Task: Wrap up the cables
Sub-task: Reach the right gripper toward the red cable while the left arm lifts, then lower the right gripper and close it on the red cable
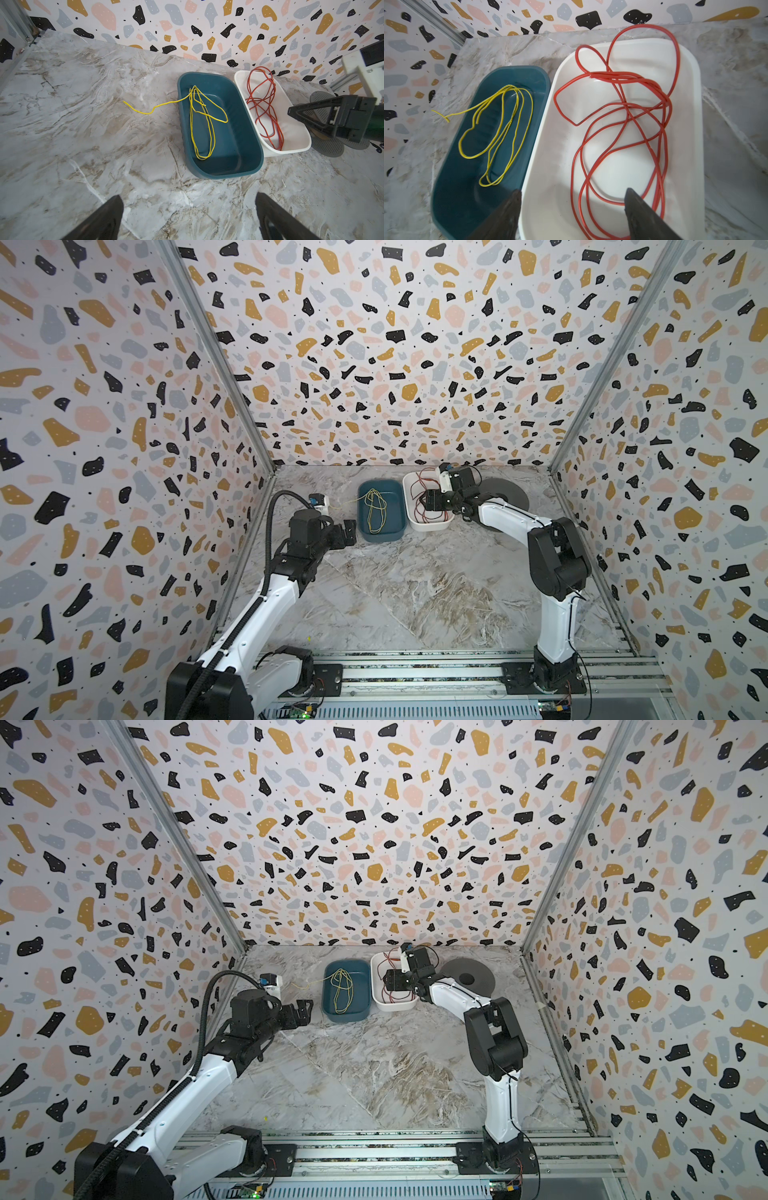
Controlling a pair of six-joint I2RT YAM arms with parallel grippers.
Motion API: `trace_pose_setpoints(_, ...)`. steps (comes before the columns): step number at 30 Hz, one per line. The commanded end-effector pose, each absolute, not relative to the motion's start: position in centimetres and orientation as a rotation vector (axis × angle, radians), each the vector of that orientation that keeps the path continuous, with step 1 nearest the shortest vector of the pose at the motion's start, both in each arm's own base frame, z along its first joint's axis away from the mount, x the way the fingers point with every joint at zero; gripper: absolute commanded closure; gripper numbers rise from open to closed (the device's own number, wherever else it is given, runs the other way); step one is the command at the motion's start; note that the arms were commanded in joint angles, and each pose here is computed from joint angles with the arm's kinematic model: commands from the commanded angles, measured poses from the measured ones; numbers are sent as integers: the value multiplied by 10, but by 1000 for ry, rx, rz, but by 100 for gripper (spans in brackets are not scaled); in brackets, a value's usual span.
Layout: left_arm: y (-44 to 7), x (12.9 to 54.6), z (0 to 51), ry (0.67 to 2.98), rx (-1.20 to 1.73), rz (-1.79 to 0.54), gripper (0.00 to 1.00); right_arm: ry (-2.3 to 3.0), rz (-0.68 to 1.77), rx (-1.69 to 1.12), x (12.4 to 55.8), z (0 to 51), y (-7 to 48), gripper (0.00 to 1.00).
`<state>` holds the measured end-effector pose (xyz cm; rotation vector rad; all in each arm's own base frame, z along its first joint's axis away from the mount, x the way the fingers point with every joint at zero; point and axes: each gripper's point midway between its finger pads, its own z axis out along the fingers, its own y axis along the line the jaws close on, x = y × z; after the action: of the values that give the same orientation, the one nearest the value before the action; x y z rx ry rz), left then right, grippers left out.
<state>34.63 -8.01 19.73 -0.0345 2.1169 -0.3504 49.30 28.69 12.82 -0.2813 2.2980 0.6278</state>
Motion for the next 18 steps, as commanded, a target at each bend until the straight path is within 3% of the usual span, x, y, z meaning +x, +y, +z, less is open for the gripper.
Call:
trace_pose_setpoints(1,-82,345,201,2098,-11,-349,0,2308,538,-282,503,132,286,24)
trace_pose_setpoints(18,-82,345,198,2102,-14,-330,0,2424,297,-279,534,68,305,26)
